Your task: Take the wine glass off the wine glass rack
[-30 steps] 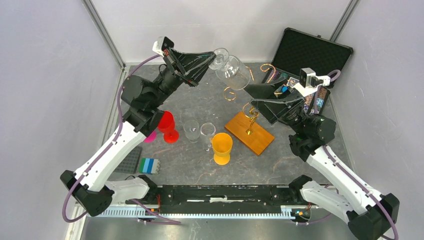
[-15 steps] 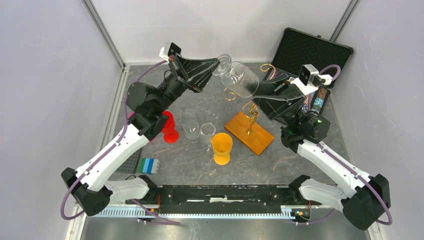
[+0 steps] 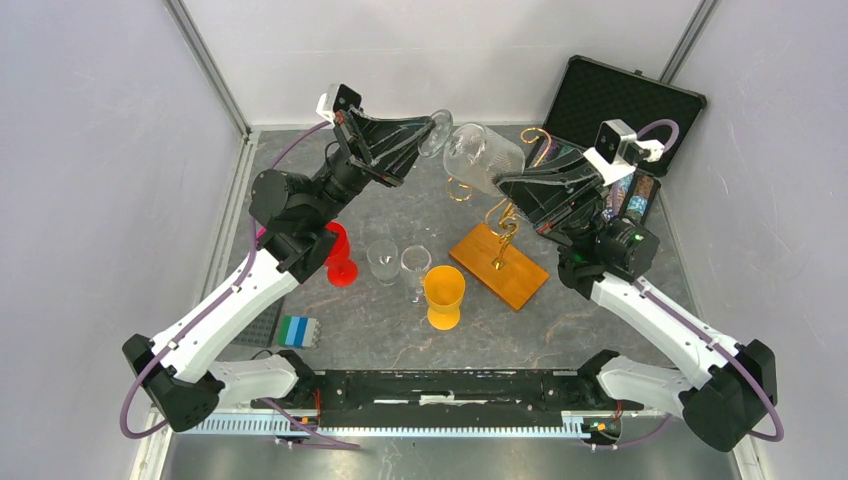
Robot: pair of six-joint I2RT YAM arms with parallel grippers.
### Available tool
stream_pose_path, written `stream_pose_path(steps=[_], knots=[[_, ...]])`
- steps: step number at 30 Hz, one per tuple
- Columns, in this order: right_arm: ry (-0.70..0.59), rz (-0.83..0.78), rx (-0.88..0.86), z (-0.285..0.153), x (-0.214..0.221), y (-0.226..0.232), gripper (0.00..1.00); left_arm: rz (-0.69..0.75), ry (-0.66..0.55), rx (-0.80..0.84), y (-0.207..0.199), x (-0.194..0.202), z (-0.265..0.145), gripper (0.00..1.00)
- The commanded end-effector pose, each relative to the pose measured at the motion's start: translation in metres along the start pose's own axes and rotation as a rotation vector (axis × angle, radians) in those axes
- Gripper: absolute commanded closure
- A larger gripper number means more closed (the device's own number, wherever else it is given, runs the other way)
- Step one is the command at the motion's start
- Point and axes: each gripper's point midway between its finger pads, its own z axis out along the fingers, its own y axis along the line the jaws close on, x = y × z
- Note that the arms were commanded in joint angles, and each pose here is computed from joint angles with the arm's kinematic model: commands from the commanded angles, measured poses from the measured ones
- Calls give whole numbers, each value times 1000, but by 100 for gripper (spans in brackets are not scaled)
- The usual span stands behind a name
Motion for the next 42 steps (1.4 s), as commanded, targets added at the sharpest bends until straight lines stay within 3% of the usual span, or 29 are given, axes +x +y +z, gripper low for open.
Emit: stream_pose_path(steps=[1, 4, 14, 19, 24, 30, 33, 42], knots=[[-20, -35, -41, 12, -12, 17, 100, 17, 41, 83, -28, 12, -2, 98], [-15, -55, -20, 12, -12, 15, 100, 48, 59, 95, -33, 16, -1, 96], [-29, -248, 101, 11, -31, 18, 100, 264, 94, 40, -24, 27, -8, 21], [17, -428, 283, 10, -50, 10, 100, 477, 97, -80, 3, 22, -18, 1], [107, -694, 641, -17, -91, -6, 100, 767, 81, -337, 45, -2, -38, 0], [158, -926, 1310, -120, -153, -27, 100, 1001, -22, -727, 87, -55, -85, 0], [245, -1009, 1571, -173, -164, -26, 100, 1082, -93, -865, 91, -78, -107, 0], [711, -929, 1852, -281, -114, -20, 100, 1202, -149, -1069, 93, -104, -142, 0]])
